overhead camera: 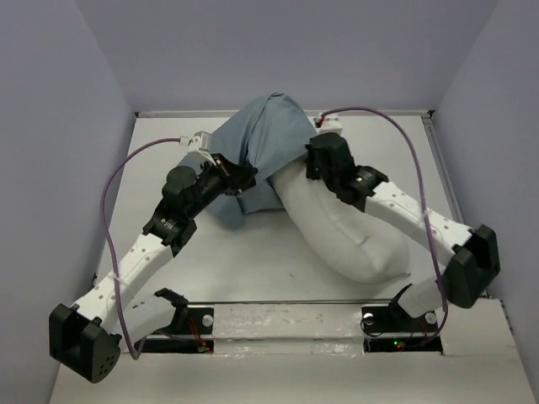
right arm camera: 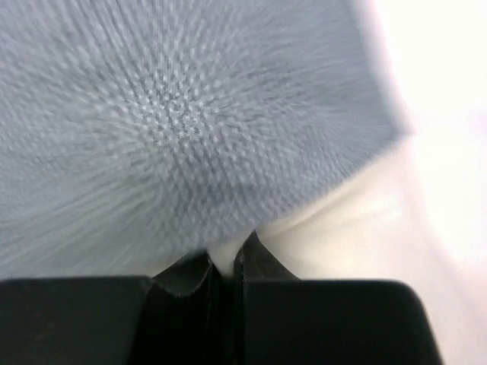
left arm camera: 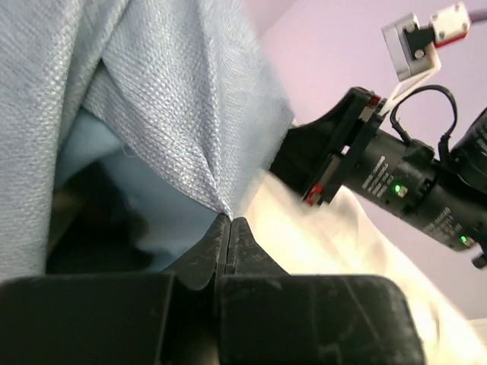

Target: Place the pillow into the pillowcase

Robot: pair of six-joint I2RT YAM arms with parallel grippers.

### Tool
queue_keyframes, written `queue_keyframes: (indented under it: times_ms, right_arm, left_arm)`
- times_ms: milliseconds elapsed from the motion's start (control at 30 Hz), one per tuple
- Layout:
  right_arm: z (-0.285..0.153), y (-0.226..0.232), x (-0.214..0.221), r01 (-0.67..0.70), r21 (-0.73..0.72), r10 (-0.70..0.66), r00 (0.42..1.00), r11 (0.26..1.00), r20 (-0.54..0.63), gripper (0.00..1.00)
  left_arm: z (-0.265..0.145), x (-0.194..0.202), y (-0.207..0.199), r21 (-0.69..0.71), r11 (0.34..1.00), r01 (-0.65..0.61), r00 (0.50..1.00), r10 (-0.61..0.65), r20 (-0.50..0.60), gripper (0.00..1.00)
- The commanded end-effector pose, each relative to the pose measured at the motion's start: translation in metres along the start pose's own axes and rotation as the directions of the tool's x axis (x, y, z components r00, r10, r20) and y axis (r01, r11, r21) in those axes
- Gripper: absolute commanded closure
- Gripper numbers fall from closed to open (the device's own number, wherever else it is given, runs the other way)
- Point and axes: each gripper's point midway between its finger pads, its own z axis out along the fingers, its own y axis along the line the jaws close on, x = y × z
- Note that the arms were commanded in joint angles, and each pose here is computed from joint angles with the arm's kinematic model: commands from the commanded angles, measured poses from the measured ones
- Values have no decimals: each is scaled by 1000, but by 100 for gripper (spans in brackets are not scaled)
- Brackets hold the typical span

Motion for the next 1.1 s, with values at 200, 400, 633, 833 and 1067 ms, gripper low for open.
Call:
queue_keyframes:
  times_ms: [200,400,633,833,1067]
  right_arm:
    - [-108,2,-98,111,147,-149,949,983,278,100]
    - [-4,86,34,155,-7,-155,988,988,25,100]
    - [35,66,28,-87,-100,88,996,991,2,100]
    - [-12,51,-67,-240,-278,304,927,930,217,100]
    - [7,113,-17,-261,-489,344,935,832,86,100]
  left_arm:
    - [20,-82,-130,427,901,-81,996,57,69,100]
    - [-12,-75,-126,380,915,-132,991,110,80,100]
    - [-48,-48,-117,460,888,-19,999,4,33,100]
    - [-40,-34,-95,404,915,-13,1000,10,10,100]
    - [-46,-67,-142,495,866,-66,997,43,58,100]
